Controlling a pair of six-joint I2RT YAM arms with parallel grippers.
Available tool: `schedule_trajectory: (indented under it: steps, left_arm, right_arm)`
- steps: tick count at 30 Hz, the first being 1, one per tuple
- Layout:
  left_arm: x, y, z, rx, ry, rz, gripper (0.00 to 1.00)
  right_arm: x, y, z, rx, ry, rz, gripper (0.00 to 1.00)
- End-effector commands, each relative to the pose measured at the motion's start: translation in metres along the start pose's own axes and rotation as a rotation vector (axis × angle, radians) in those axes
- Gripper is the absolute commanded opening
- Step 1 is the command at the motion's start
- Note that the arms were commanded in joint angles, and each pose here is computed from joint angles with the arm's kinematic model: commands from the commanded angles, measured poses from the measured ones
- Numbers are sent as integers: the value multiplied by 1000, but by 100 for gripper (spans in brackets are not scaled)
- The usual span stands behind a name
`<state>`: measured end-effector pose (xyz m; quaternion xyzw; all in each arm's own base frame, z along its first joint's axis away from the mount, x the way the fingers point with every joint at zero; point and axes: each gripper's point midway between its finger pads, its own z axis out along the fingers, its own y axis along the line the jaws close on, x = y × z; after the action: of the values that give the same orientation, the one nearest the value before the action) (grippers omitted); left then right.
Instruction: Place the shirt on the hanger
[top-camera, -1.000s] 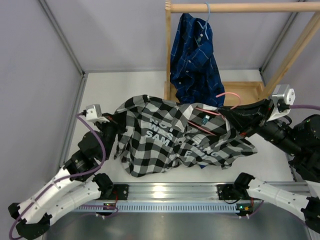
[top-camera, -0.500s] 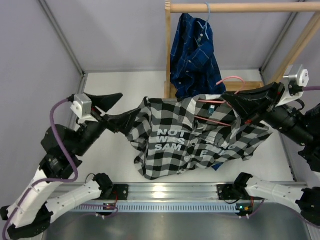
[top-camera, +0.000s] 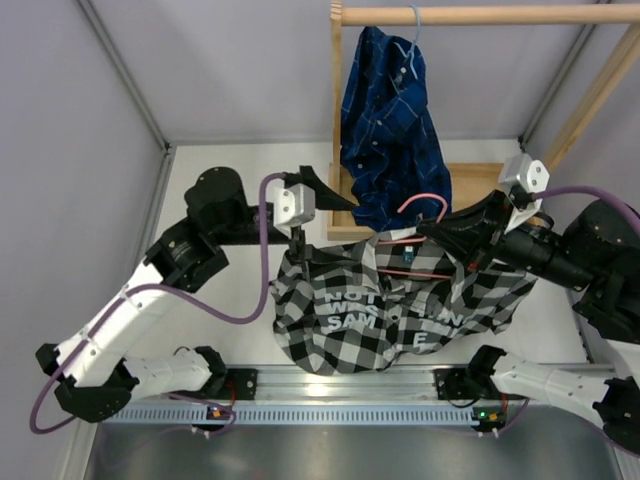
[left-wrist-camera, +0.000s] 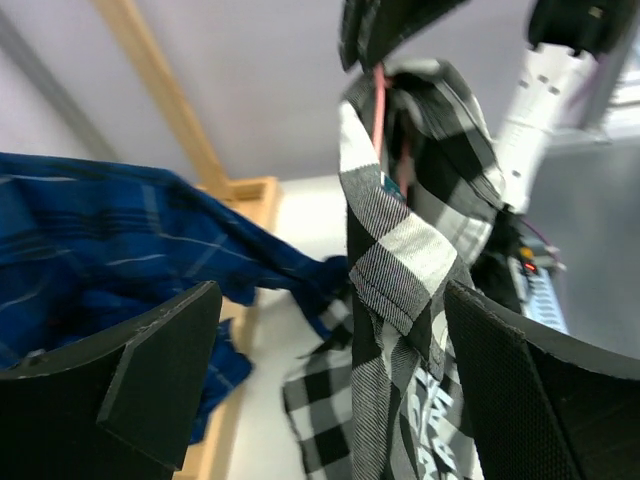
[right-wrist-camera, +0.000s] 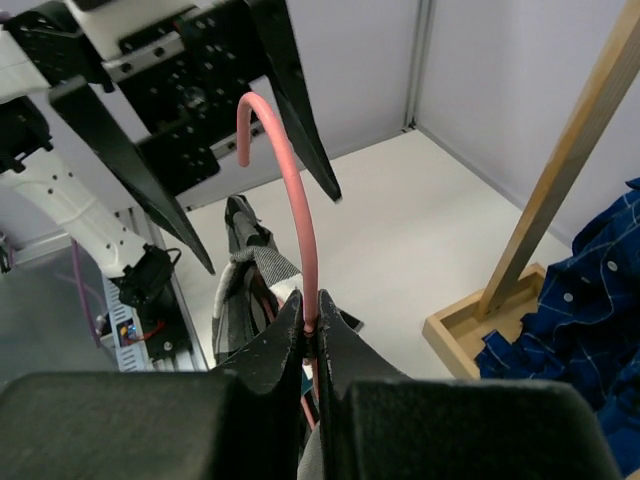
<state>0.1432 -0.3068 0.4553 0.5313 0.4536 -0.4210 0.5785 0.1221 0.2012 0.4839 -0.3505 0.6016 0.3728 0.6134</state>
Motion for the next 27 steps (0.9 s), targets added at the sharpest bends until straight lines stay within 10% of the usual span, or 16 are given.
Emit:
schedule_trajectory:
  steps: [1, 11, 17, 22, 27]
  left_arm:
    - [6, -26, 11, 202, -2, -26, 94]
    - [26, -35, 24, 300, 41, -131, 48]
    - [32, -40, 29, 361, 60, -179, 55]
    - [44, -42, 33, 392, 96, -214, 0]
    - [44, -50, 27, 452, 101, -193, 0]
  right_arm:
    - [-15, 13, -9, -71, -65, -62, 0]
    - [-7, 19, -4, -111, -44, -60, 0]
    - [-7, 22, -1, -132, -57, -60, 0]
    - [-9, 24, -4, -138, -68, -63, 0]
    - [-3, 21, -6, -123, -62, -64, 0]
